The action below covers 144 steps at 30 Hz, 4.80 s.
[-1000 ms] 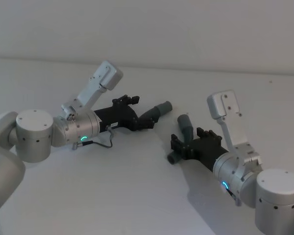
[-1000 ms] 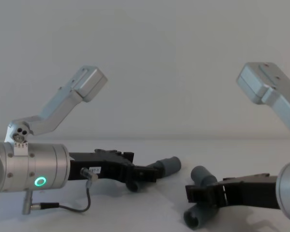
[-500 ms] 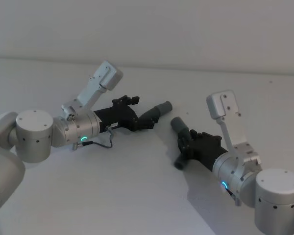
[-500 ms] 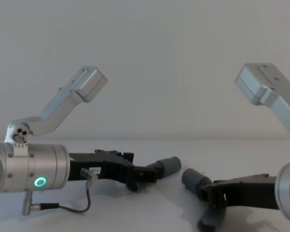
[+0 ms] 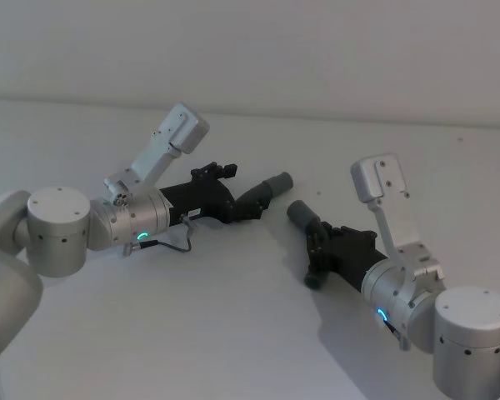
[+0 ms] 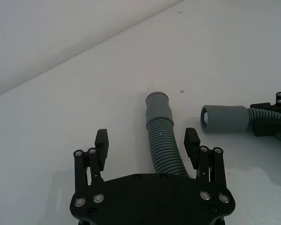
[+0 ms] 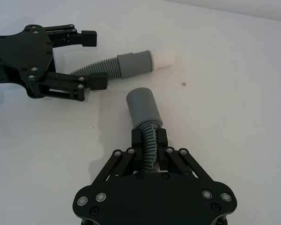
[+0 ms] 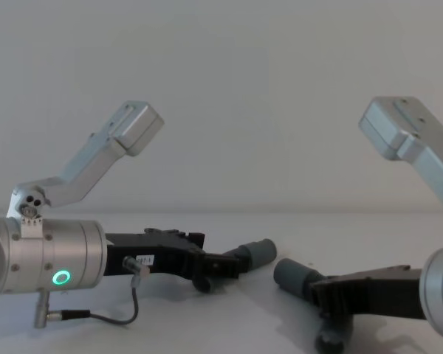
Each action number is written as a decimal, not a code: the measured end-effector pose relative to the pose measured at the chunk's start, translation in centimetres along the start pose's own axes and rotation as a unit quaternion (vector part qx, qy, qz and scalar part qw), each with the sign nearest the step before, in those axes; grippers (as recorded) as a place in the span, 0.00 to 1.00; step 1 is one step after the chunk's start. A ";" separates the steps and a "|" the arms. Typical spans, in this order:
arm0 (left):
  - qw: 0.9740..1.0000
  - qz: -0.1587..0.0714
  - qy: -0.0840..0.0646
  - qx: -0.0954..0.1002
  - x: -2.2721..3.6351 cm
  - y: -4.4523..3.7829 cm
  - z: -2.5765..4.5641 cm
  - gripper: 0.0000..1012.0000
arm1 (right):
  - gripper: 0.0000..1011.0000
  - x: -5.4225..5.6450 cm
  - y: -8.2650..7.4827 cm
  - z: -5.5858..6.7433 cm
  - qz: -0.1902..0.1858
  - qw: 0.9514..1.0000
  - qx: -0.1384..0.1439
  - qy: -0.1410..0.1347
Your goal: Use both hands to pick up one end of the pipe from the table, align the ends, and insert them.
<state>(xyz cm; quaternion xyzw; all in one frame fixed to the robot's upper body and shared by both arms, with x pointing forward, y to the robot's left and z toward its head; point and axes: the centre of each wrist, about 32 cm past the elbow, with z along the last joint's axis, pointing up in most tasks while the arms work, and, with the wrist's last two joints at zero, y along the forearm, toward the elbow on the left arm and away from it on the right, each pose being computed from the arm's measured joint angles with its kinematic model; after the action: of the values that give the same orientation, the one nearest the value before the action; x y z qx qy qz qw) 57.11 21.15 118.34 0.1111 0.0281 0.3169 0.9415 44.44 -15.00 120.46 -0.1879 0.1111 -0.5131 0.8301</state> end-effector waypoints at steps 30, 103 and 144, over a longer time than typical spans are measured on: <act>1.000 0.000 0.000 0.000 0.00 0.00 0.00 0.29 | 0.17 0.0 0.0 0.0 0.000 1.000 0.000 0.000; 0.916 -0.144 -0.359 -0.110 4.16 4.04 6.70 0.29 | 0.17 11.3 -7.8 -1.1 0.054 0.926 0.167 -0.334; 0.771 -0.233 -0.577 -0.140 6.63 7.75 11.76 0.29 | 0.17 13.5 -8.7 0.5 0.153 0.847 0.244 -0.446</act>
<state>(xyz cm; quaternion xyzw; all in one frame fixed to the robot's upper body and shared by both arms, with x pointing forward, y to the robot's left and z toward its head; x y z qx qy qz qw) 59.28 28.90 131.66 0.1299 -0.5398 -0.0349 0.8309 43.63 -30.46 124.71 -0.1686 -0.3730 -0.2511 0.8771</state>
